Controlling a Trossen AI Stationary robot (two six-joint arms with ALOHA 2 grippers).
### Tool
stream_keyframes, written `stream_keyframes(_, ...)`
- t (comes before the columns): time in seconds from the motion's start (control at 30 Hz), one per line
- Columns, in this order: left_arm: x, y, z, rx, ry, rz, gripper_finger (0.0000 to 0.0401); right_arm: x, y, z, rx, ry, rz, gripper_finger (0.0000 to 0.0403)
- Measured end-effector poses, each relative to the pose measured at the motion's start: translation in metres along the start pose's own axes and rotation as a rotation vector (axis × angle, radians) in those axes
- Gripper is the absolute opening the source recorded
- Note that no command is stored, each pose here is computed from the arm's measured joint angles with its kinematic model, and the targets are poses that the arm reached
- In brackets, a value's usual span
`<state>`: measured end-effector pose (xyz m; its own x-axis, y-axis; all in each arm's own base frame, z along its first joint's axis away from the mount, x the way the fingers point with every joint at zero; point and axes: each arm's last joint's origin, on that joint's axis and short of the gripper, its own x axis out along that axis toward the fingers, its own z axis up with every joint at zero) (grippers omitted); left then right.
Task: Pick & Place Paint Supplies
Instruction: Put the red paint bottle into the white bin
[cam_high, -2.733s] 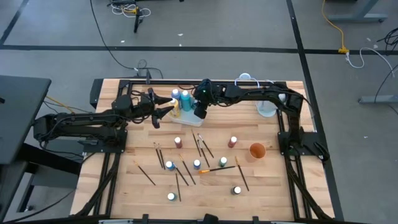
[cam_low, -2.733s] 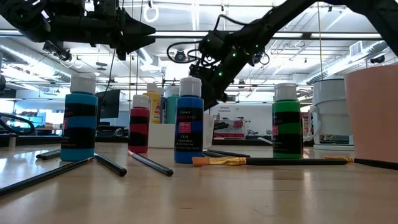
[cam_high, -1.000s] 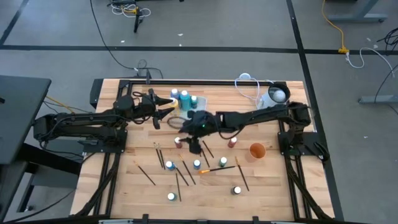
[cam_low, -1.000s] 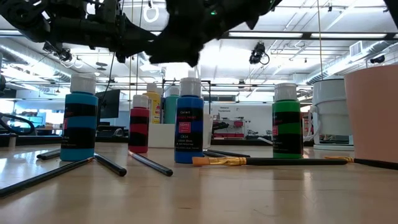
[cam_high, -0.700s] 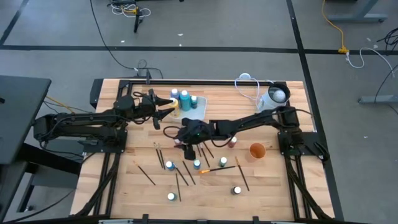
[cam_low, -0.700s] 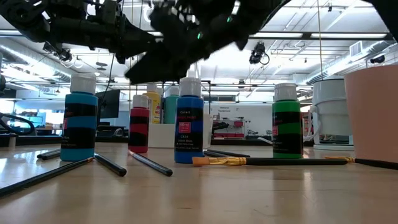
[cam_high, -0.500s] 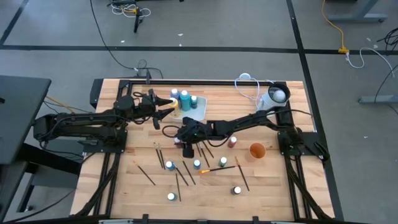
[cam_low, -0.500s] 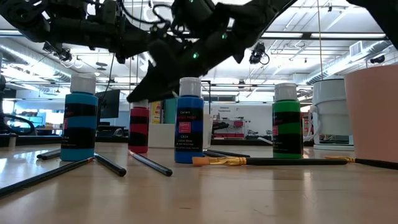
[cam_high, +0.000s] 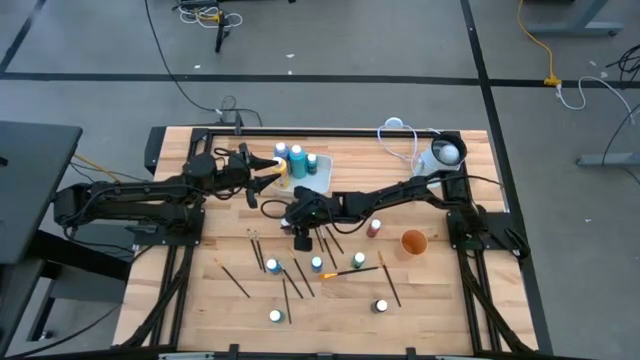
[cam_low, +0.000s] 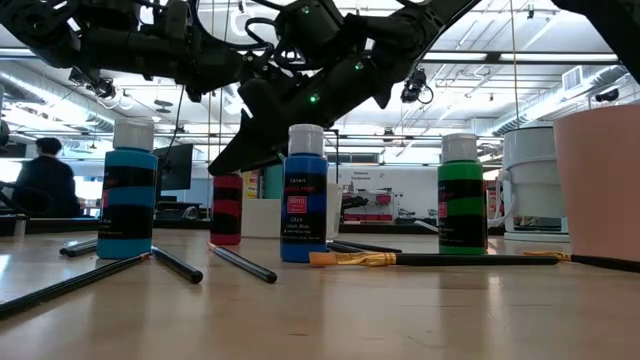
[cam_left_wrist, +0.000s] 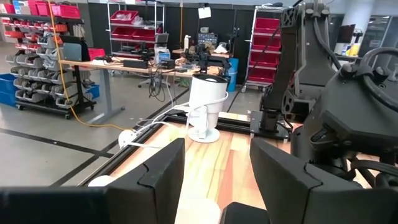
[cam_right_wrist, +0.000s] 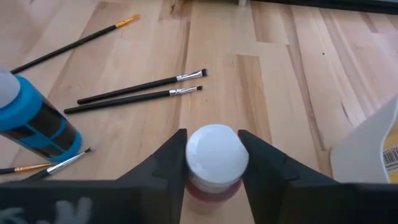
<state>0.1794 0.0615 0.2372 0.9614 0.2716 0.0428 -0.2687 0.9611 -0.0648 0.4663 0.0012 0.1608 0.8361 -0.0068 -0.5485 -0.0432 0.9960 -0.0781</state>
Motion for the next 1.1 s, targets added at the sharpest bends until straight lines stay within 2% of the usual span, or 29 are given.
stream_keyframes(0.2,0.0,0.0,0.0,0.0,0.001,0.0,0.0193,-0.008,0.001,0.008,-0.002,-0.016,-0.001,0.0113)
stream_keyframes(0.3,0.0,0.0,0.0,0.0,0.003,0.0,0.0193,-0.03,-0.001,0.028,-0.003,-0.054,-0.004,0.0113)
stream_keyframes(0.47,0.0,0.0,-0.001,-0.003,0.008,0.0,0.0193,-0.085,-0.012,0.06,0.033,-0.068,-0.058,0.0117)
stream_keyframes(0.53,0.0,0.0,-0.001,-0.004,0.009,-0.002,0.0193,-0.112,-0.018,0.074,0.063,-0.097,-0.139,0.0115)
stream_keyframes(0.67,0.0,0.0,-0.001,-0.01,0.009,-0.003,0.0193,-0.153,-0.033,0.088,0.054,-0.1,-0.473,0.0115)
stream_keyframes(0.73,0.0,0.0,-0.001,-0.027,0.007,-0.003,0.0193,-0.161,-0.044,0.087,0.064,-0.079,-0.555,0.0116)
stream_keyframes(0.87,0.0,0.0,0.0,-0.033,0.005,-0.003,0.0193,-0.156,-0.066,0.079,0.123,-0.068,-0.549,0.0117)
stream_keyframes(1.0,0.0,0.0,-0.001,-0.034,0.009,-0.005,0.0193,-0.136,-0.088,0.042,0.205,-0.002,-0.526,0.0118)
stream_keyframes(1.1,0.0,0.0,-0.001,-0.035,0.012,-0.005,0.0193,-0.129,-0.103,0.012,0.29,-0.04,-0.515,0.0118)
